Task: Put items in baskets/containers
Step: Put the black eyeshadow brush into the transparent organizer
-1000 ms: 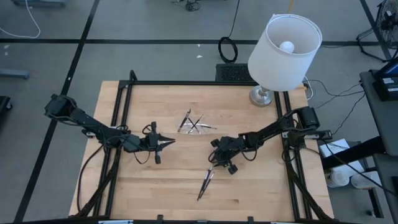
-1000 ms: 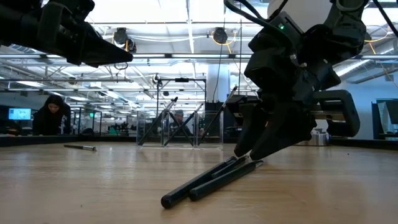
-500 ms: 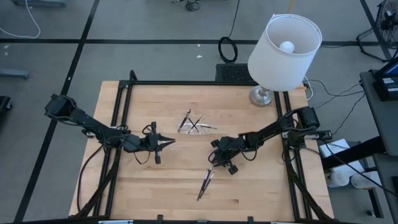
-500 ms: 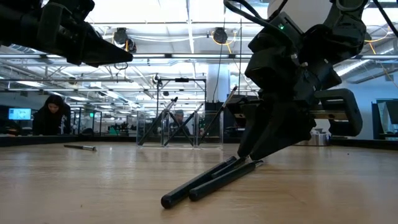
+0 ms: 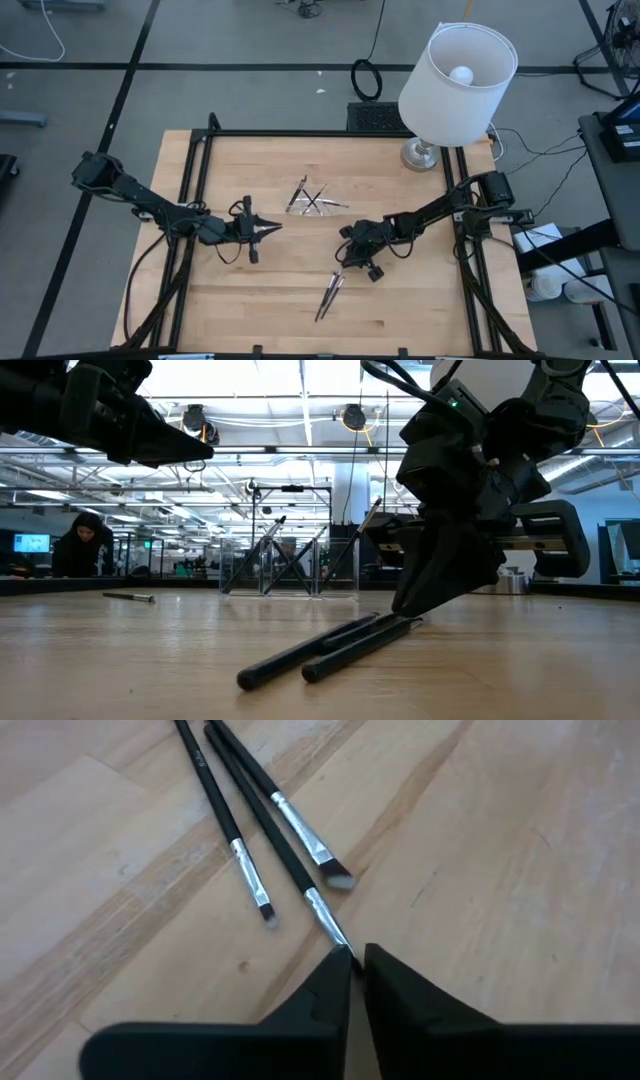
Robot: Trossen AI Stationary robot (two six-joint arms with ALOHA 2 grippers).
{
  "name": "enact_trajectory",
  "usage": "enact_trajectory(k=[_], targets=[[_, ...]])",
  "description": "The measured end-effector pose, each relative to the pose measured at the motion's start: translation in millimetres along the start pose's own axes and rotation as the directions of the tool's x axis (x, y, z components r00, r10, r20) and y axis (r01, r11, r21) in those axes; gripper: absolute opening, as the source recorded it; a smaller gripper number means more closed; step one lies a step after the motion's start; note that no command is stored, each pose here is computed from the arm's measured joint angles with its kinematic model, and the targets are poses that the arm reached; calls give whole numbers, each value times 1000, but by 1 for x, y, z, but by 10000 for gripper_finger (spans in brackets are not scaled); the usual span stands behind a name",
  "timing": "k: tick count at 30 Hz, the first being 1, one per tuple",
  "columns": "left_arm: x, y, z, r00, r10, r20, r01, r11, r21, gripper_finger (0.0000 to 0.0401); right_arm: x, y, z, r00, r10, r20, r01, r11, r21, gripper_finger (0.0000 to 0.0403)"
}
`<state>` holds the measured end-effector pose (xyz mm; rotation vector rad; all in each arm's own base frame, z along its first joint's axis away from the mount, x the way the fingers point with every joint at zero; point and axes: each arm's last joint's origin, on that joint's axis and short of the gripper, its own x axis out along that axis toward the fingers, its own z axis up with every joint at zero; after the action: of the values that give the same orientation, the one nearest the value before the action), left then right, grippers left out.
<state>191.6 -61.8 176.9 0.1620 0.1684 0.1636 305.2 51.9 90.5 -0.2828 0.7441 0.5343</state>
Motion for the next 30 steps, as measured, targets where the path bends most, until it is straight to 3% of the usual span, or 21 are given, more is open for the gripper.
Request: enact_trajectory(k=[10,17,27,30], targets=[[0,0,0,1000,0,0,0,1000,1,35,-1,-1,-2,1000,1,-16,-2,1000,-17,1],[0,0,0,1000,0,-1,0,1000,-4,35,-14,9,12,1000,-6,-1,6,999,-54,0],[0,0,0,1000,-5,-2,5,1000,-5,35,-52,30,42,988,-150,17,151,979,-138,0],[0,0,0,1000,-5,-1,5,1000,-6,35,-70,34,65,973,-229,3,228,965,-132,0]])
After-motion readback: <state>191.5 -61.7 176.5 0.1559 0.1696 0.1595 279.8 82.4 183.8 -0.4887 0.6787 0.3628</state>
